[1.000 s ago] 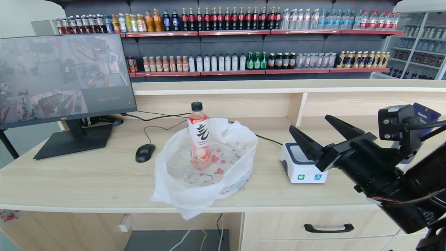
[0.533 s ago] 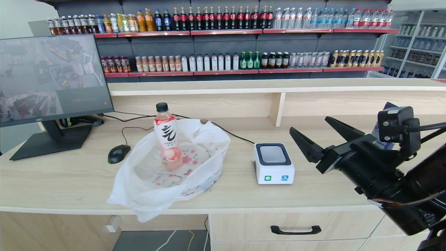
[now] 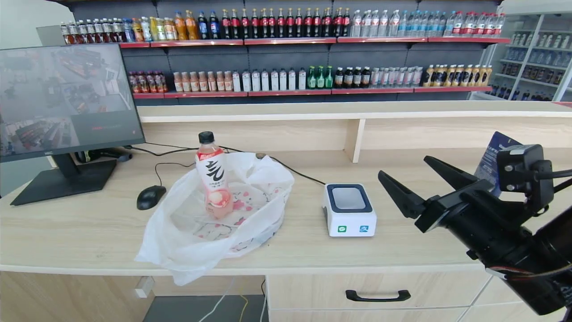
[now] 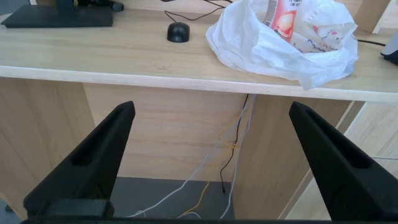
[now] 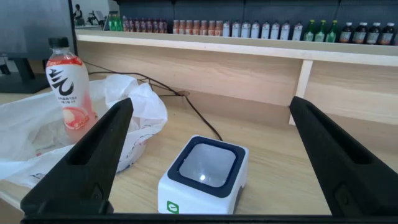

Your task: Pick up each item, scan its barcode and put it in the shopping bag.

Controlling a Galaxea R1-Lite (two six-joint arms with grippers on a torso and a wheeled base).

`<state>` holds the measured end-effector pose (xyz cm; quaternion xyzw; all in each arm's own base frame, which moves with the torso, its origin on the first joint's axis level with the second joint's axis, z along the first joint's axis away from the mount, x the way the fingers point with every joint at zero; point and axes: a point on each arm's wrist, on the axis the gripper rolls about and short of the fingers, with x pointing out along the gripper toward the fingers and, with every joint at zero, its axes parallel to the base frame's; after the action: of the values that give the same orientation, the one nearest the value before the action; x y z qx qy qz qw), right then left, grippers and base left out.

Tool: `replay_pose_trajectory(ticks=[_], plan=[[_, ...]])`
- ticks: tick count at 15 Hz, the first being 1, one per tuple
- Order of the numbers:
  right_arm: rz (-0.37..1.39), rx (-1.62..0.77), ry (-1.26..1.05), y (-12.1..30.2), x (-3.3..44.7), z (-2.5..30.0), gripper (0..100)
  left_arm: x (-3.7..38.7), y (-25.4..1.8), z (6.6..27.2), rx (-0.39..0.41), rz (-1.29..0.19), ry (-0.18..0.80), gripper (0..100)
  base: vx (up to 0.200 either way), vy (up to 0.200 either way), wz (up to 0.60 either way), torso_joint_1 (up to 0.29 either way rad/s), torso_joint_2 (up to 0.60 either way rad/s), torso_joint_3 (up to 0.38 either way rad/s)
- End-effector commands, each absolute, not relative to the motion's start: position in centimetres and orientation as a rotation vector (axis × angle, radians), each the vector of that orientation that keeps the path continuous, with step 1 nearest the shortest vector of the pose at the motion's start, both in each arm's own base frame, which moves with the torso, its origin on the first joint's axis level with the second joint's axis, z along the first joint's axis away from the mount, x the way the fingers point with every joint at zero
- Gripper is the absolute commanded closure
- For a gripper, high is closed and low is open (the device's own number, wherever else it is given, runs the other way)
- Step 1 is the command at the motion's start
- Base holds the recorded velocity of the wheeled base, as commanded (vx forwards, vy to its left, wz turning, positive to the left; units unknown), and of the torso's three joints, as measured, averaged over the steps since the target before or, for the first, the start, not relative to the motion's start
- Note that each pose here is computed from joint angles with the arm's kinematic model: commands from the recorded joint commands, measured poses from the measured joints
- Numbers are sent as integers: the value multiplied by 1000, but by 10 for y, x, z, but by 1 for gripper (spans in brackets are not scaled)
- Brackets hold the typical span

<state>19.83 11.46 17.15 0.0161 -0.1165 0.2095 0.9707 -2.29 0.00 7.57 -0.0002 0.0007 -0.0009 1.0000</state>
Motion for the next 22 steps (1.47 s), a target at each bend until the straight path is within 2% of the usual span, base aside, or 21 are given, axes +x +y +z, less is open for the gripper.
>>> replay_pose_trajectory(ticks=[1, 2, 18, 22], plan=[[414, 34, -246, 109, 192, 174, 0, -23, 0, 76, 0, -2, 2, 0, -200, 0, 0, -2, 2, 2], [406, 34, -249, 106, 190, 175, 0, -23, 0, 76, 0, -2, 2, 0, -200, 0, 0, 7, 2, -2], [393, 32, -249, 100, 185, 175, 0, -23, 0, 76, 0, -2, 2, 0, -13, 0, 0, 0, 0, 0], [393, 32, -249, 100, 185, 175, 0, -23, 0, 76, -2, -2, 2, 0, 0, -200, 0, -2, 4, 4]])
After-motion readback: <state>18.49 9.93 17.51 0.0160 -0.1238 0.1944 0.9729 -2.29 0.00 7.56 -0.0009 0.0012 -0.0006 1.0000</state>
